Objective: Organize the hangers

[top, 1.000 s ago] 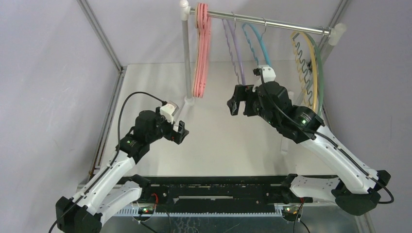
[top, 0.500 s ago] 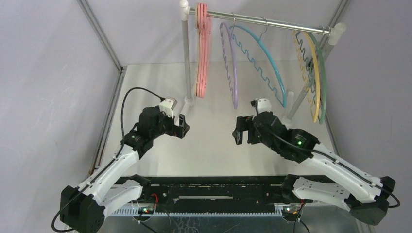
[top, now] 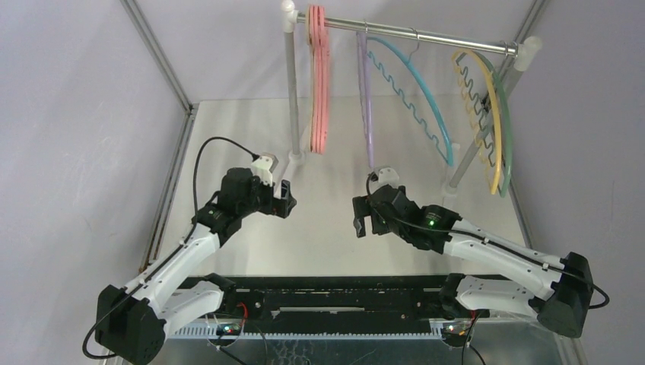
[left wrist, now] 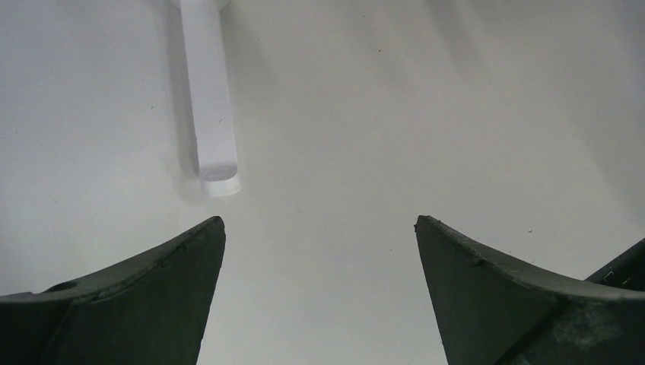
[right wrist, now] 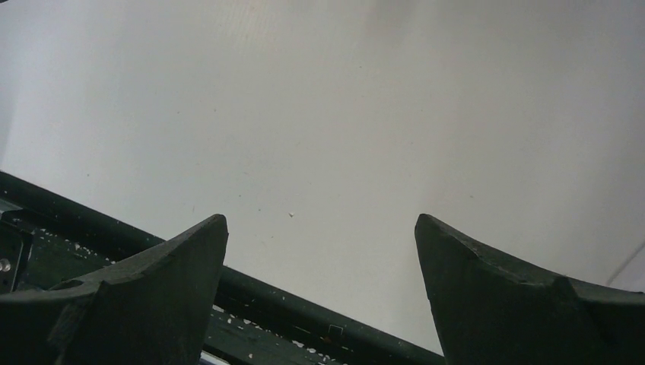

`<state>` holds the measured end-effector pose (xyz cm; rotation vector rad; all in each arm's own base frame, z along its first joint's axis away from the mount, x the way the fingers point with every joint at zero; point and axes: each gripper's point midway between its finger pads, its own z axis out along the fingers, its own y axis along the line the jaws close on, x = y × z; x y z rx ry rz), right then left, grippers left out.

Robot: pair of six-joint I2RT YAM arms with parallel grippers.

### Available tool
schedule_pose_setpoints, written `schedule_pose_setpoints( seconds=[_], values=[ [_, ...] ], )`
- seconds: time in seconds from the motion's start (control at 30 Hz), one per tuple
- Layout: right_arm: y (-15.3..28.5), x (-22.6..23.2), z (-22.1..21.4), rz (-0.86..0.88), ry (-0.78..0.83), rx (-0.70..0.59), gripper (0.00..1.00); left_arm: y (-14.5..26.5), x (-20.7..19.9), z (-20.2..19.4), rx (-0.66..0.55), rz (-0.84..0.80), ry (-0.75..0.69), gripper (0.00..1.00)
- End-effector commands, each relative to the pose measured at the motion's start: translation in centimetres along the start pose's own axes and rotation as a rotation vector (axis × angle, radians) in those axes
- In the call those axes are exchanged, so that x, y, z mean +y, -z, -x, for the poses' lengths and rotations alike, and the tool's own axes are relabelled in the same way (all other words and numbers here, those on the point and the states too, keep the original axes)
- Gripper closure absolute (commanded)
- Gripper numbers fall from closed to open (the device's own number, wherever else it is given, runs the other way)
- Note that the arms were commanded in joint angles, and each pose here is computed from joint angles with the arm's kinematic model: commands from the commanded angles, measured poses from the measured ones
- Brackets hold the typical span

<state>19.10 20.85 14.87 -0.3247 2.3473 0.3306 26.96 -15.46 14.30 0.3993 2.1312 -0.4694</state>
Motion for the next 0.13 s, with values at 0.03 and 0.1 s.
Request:
schedule_pose_setpoints(
  seconds=[0.03,0.1],
  values=[
    [-0.59,1.19,1.12,0.062,0.001,-0.051,0.0,0.93,-0.13,2.78,-0.076,0.004,-0.019,0.01],
    [-0.7,1.12,0.97,0.065,-0.001,-0.048,0.0,0.94,-0.18,2.96,-0.083,0.003,-0.013,0.01]
  ],
)
